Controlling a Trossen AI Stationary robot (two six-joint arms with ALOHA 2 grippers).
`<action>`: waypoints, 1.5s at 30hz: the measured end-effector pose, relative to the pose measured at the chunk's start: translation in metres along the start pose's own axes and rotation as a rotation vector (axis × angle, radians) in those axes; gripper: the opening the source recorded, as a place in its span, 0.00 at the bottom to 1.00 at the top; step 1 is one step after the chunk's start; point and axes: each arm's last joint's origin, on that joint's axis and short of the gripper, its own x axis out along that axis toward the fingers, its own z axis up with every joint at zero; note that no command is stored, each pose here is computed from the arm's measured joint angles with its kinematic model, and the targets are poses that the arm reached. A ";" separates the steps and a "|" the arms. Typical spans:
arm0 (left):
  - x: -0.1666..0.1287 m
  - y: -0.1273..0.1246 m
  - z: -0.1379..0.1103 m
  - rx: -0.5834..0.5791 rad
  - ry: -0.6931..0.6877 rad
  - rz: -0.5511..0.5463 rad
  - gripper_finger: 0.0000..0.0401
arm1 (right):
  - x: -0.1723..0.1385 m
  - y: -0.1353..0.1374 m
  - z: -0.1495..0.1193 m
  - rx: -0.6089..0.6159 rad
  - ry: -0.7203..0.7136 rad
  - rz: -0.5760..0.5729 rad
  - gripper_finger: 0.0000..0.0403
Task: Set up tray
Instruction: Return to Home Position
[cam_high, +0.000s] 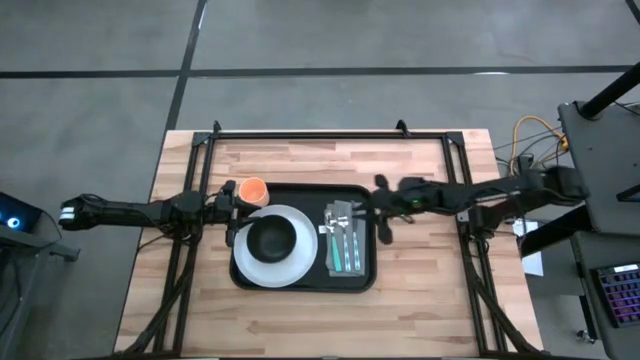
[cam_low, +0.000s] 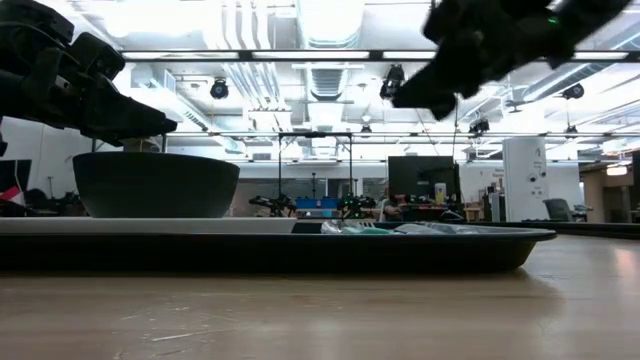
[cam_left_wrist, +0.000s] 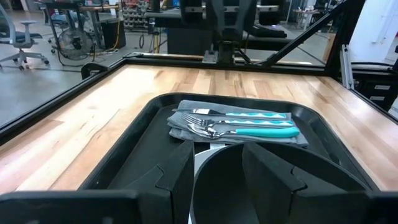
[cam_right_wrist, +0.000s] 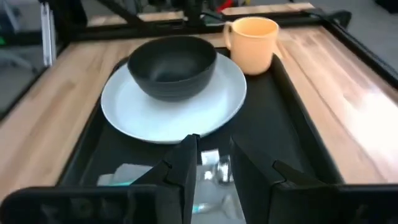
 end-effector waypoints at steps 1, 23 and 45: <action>0.000 0.000 0.000 0.000 0.001 0.001 0.30 | -0.007 0.000 -0.004 0.031 -0.011 -0.001 0.21; 0.000 0.000 0.000 0.000 0.000 0.001 0.30 | -0.065 0.003 -0.005 -0.060 -0.212 0.005 0.19; 0.000 0.000 0.000 0.000 0.001 0.001 0.30 | -0.094 0.001 -0.044 -0.071 -0.431 0.014 0.17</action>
